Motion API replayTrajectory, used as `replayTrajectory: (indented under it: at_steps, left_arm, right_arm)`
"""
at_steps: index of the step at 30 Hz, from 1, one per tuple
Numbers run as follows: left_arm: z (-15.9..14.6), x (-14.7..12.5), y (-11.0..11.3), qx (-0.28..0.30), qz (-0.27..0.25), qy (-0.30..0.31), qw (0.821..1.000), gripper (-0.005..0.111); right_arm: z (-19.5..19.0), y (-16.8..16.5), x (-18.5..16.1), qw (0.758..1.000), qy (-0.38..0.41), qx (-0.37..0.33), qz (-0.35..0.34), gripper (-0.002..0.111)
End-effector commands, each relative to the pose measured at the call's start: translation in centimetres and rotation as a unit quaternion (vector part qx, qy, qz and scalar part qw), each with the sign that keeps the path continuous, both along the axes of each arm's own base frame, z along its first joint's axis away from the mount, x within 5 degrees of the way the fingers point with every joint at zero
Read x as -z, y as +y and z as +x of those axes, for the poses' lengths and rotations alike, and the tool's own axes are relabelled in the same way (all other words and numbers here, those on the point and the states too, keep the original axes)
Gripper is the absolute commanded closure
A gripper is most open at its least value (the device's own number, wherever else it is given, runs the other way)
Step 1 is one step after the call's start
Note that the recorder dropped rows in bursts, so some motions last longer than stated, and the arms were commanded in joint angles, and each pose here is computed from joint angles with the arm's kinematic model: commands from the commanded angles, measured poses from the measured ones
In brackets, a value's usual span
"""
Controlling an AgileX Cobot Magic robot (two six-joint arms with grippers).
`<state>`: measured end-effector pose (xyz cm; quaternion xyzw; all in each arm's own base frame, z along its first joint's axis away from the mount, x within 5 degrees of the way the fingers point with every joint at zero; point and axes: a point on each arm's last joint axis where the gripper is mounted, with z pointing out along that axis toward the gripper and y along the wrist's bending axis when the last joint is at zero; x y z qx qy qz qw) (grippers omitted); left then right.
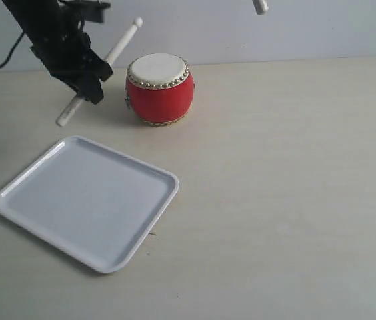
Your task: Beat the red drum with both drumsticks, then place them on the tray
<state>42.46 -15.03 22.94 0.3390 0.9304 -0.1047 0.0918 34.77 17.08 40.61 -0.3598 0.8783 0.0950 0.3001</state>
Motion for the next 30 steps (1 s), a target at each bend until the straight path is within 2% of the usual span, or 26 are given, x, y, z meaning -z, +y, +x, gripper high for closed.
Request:
replayTrajectory:
  at_steps: [1,4,6,8,12,14,15,19,27,30]
  left_arm:
    - [-1.8,-6.4,0.4,0.000,-0.026,-0.069,0.997,0.107]
    - [-3.5,-10.2,0.9,0.001,-0.040,-0.112,0.993,0.107]
    - [-4.5,-12.3,1.2,0.001,-0.047,-0.136,0.990,0.107]
    - [-5.6,-14.1,1.5,0.001,-0.054,-0.158,0.986,0.107]
    - [-6.3,-15.3,1.8,0.001,-0.058,-0.172,0.983,0.107]
    - [-6.3,-15.3,1.8,0.001,-0.055,-0.173,0.983,0.107]
    - [-6.2,-15.2,1.9,0.001,-0.052,-0.173,0.983,0.107]
    - [-6.2,-15.2,1.9,0.001,-0.047,-0.175,0.983,0.107]
    - [-6.2,-15.2,1.9,-0.002,-0.048,-0.174,0.984,0.107]
    - [-6.2,-15.1,1.9,-0.011,-0.050,-0.169,0.984,0.107]
  right_arm:
    - [0.9,0.7,1.4,1.000,0.021,-0.003,0.009,0.108]
    - [2.9,1.6,4.9,0.998,0.061,-0.002,-0.008,0.108]
    - [4.6,2.4,8.7,0.995,0.102,-0.002,-0.023,0.108]
    - [6.6,3.6,15.2,0.984,0.174,-0.002,-0.037,0.108]
    - [8.2,4.4,24.8,0.961,0.265,-0.002,-0.077,0.108]
    - [8.3,4.4,26.4,0.957,0.278,-0.002,-0.084,0.108]
    - [8.3,4.4,26.4,0.957,0.278,-0.002,-0.084,0.108]
    - [8.0,4.3,22.5,0.968,0.242,-0.005,-0.068,0.108]
    - [5.9,3.3,12.4,0.989,0.146,-0.008,-0.024,0.108]
    - [4.9,2.9,9.6,0.993,0.119,-0.008,-0.011,0.108]
